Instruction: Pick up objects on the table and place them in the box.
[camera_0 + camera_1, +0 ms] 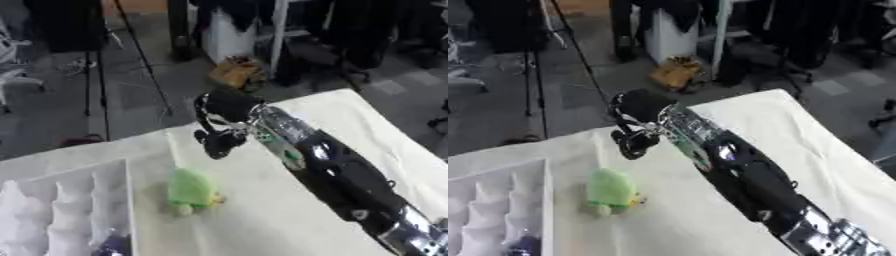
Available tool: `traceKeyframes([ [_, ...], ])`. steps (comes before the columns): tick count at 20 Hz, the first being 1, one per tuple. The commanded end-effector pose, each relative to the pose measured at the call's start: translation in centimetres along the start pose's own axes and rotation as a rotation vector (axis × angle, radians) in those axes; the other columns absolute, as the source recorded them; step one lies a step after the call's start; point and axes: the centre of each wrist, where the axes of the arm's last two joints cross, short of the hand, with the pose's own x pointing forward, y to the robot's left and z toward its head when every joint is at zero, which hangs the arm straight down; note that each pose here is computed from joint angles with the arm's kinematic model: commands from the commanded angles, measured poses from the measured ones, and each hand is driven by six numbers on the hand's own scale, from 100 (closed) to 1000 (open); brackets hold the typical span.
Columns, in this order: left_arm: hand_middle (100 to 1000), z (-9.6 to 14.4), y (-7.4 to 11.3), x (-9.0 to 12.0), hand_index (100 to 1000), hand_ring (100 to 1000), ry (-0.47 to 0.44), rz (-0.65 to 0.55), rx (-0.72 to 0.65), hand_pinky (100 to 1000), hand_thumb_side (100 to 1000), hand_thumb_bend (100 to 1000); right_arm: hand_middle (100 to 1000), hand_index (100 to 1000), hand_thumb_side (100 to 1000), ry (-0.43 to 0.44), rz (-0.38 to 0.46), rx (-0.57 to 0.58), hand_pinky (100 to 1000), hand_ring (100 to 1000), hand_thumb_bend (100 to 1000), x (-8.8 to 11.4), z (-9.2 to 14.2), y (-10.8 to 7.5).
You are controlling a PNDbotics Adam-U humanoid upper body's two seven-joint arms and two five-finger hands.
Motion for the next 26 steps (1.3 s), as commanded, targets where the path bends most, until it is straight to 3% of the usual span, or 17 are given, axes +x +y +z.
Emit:
traceKeyframes([
  [1,808,-1.2,0.4,0.8,740,847,-0.043,-0.019,-0.024,965,825,468,628,402,323,-0.11,0.051,-0.028,635,671,215,1.4,-0.6,-2.4],
  [8,807,-2.3,0.0,1.2,743,846,-0.076,-0.001,-0.052,962,816,479,642,411,329,-0.272,0.095,-0.021,667,689,224,4.2,-1.9,-3.8],
  [12,808,-2.6,-0.2,1.3,743,846,-0.087,0.012,-0.066,962,815,480,642,411,331,-0.354,0.116,-0.001,672,690,229,5.5,-2.7,-3.5],
  [16,808,-3.0,-0.5,1.4,744,846,-0.1,0.023,-0.069,963,814,483,664,455,370,-0.52,0.135,0.039,713,707,256,8.3,-3.9,-2.1],
  [18,808,-3.1,-0.5,1.4,744,846,-0.102,0.024,-0.07,963,814,483,684,503,396,-0.548,0.141,0.054,731,722,289,8.6,-4.1,-1.8],
  [19,807,-3.1,-0.5,1.4,744,846,-0.104,0.026,-0.07,963,814,483,788,752,543,-0.576,0.148,0.069,826,798,506,9.1,-4.2,-1.5],
  [24,807,-3.3,-0.6,1.4,743,846,-0.108,0.028,-0.069,963,813,484,807,824,556,-0.604,0.167,0.088,842,812,552,9.6,-4.4,-1.7],
  [25,807,-3.3,-0.6,1.4,744,846,-0.108,0.028,-0.069,962,812,486,850,933,583,-0.6,0.174,0.097,881,841,607,9.6,-4.3,-1.7],
  [26,807,-3.3,-0.5,1.5,744,846,-0.109,0.027,-0.069,962,812,486,850,933,583,-0.592,0.186,0.112,881,841,607,9.5,-4.3,-1.7],
])
